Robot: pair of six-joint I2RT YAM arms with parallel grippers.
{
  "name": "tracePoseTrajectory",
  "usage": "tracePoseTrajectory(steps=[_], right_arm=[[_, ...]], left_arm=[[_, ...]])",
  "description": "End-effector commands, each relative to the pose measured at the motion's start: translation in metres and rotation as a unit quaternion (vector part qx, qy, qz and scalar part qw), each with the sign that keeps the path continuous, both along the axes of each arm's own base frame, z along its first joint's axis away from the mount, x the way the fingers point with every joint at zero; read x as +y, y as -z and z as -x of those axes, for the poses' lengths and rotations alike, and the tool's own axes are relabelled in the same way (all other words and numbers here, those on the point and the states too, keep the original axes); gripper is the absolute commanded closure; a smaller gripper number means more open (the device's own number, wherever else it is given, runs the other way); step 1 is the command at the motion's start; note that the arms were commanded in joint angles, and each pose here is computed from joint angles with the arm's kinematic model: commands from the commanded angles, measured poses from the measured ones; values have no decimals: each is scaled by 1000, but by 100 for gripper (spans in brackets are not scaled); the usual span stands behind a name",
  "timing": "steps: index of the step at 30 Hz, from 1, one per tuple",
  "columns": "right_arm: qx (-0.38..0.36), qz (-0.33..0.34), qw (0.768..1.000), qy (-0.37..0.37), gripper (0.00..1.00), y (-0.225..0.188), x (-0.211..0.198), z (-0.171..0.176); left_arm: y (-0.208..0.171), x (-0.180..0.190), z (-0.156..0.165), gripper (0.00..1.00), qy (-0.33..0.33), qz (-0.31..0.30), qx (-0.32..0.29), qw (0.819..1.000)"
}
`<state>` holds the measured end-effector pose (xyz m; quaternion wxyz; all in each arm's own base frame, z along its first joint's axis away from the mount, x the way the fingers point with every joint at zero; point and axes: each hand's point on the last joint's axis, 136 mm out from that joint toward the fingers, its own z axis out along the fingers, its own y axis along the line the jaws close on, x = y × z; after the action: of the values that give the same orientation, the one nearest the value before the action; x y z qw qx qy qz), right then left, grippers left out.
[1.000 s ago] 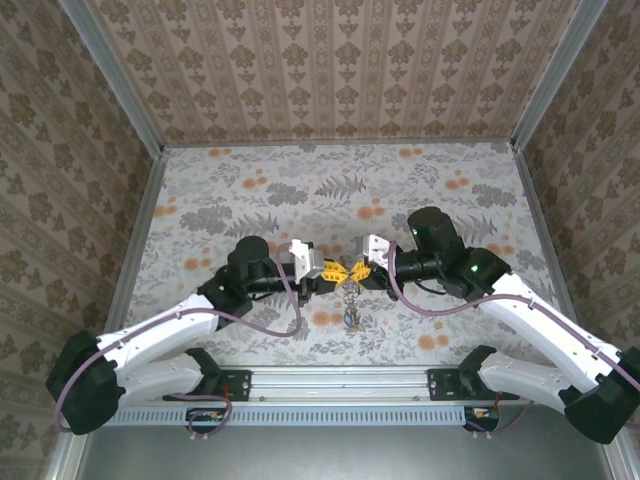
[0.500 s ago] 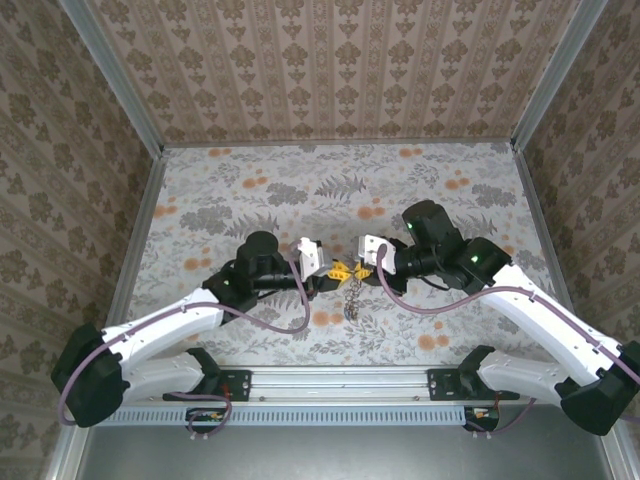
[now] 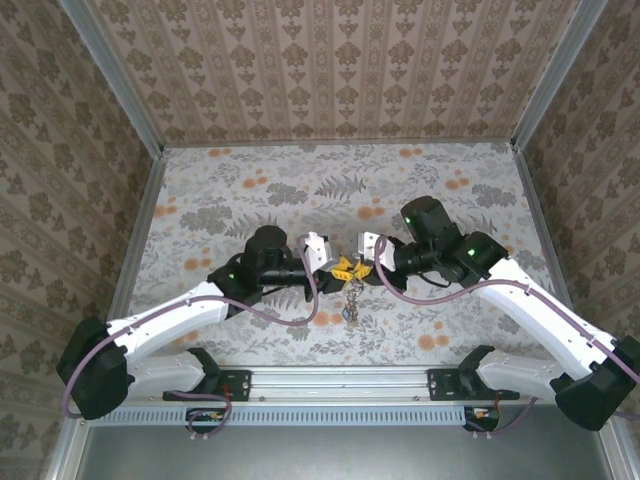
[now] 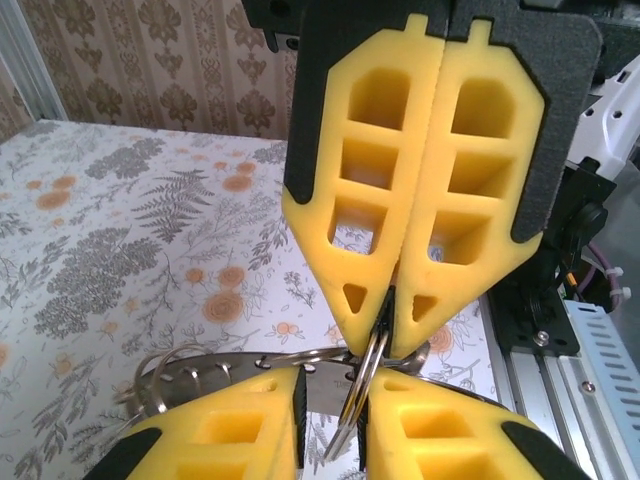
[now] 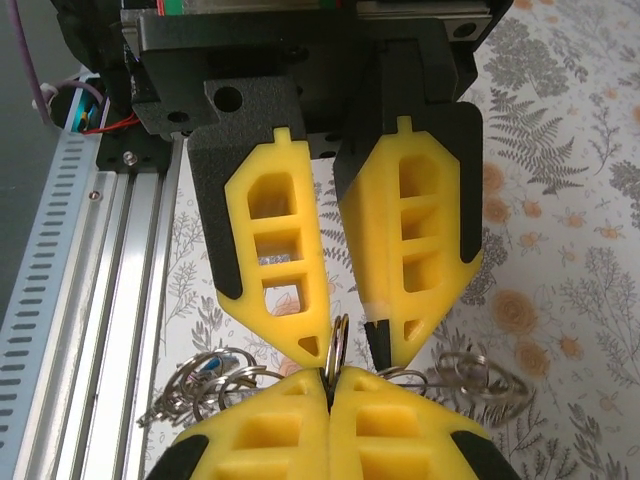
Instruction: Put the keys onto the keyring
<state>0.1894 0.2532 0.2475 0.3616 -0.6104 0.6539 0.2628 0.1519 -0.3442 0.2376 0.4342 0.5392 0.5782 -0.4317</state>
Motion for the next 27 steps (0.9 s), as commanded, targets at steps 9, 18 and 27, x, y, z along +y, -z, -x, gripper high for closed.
tracePoseTrajectory(steps=[9,18,27], right_arm=[[-44,14,998,-37,100,-10,9,7],[47,-62,996,44,75,-3,-10,2],[70,-64,995,43,94,1,-7,-3]], left_arm=[[-14,-8,6,100,25,-2,-9,1000],[-26,-5,15,100,47,34,-31,998],[-29,-2,17,100,53,54,-39,996]])
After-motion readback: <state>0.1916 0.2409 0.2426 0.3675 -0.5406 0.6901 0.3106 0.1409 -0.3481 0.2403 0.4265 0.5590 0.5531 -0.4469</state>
